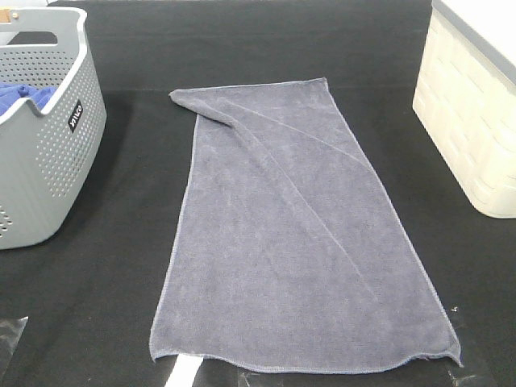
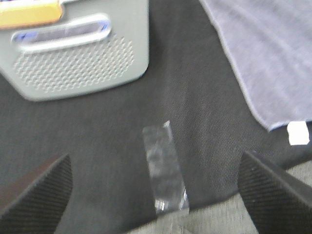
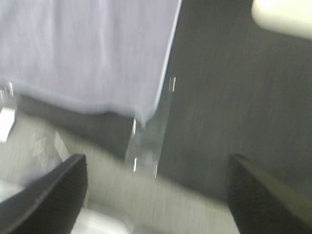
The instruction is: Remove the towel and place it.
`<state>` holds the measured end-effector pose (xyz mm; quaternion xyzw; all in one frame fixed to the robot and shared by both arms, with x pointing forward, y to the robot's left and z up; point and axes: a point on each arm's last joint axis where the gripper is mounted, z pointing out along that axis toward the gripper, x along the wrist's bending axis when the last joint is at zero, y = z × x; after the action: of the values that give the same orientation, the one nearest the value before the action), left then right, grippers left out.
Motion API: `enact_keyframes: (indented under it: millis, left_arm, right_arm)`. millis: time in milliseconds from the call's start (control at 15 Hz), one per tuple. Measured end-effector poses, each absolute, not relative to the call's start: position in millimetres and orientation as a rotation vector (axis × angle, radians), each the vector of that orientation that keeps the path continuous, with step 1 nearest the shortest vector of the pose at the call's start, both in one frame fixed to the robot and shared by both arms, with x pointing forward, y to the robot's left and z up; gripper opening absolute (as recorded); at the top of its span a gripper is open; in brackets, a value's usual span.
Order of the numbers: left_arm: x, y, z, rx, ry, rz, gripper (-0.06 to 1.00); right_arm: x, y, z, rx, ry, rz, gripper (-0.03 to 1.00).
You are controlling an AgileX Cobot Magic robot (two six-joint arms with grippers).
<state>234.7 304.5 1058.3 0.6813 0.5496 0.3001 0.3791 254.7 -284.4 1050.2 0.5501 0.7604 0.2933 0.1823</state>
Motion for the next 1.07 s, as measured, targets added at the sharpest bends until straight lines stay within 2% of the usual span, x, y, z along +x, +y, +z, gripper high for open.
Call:
enact_keyframes:
  millis: [267, 1067]
  left_arm:
    - [241.0, 296.0, 1052.5, 1.786, 1.269, 0.761, 0.87]
    - [240.1, 293.3, 1053.0, 1.796, 1.231, 0.747, 0.87]
  right_arm:
    - [240.8, -287.7, 1046.5, 1.438, 2.007, 0.975, 0.73]
    - [241.2, -287.6, 1046.0, 1.437, 2.004, 0.977, 0.73]
